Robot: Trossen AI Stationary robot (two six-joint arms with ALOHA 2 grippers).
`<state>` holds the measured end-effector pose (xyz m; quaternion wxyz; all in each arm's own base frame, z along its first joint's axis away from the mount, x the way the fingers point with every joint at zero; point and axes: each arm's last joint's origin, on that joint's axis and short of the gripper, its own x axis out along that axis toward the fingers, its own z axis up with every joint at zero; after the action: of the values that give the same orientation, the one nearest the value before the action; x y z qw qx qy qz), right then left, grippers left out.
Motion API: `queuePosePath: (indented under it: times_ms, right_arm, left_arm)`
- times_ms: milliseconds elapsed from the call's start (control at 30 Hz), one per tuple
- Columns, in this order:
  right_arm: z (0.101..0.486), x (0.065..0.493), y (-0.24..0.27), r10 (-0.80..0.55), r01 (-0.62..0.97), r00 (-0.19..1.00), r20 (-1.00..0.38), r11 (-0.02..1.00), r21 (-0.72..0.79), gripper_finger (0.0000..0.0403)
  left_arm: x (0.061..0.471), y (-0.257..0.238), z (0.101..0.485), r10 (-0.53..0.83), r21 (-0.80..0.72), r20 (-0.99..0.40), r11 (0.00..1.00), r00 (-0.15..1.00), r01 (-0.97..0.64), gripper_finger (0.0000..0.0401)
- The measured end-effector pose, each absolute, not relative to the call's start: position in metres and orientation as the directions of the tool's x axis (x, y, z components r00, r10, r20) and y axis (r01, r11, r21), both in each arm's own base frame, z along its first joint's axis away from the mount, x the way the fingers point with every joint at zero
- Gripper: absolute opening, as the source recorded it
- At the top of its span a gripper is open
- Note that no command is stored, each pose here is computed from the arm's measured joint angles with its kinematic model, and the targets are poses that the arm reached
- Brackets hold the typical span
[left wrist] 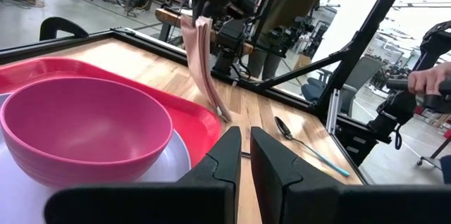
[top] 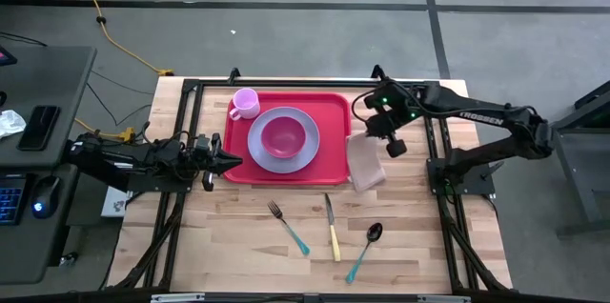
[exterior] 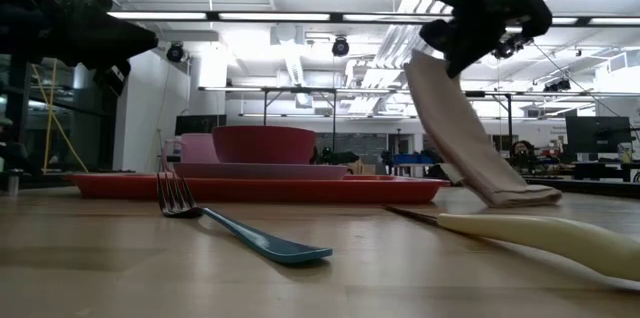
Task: Set up tray
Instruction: Put the white table napkin on the red serving tray to the right of the purple plate
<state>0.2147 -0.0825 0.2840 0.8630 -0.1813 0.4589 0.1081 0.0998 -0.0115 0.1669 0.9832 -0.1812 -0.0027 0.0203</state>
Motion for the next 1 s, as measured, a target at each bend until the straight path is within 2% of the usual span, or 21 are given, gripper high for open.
queuePosePath:
  times_ms: [167,367,600,1000]
  right_arm:
    - [0.285,0.222,-0.08,0.027,-0.368,0.597,-0.802,0.898,-0.243,0.0]
    - [0.276,0.236,-0.077,0.063,-0.396,0.589,-0.805,0.891,-0.22,0.0]
    - [0.259,0.26,-0.091,0.035,-0.297,0.612,-0.79,0.936,-0.189,0.0]
    - [0.214,0.284,-0.127,-0.071,-0.142,0.547,-0.834,0.974,-0.176,0.0]
  left_arm:
    - [0.1,-0.012,0.167,0.041,-0.356,-0.002,0.934,0.999,-0.039,0.0065]
    - [0.1,-0.011,0.167,0.041,-0.363,-0.002,0.931,0.999,-0.039,0.0065]
    - [0.1,-0.012,0.167,0.04,-0.363,-0.002,0.931,0.999,-0.038,0.0065]
    - [0.1,-0.011,0.167,0.041,-0.363,-0.002,0.931,0.999,-0.039,0.0065]
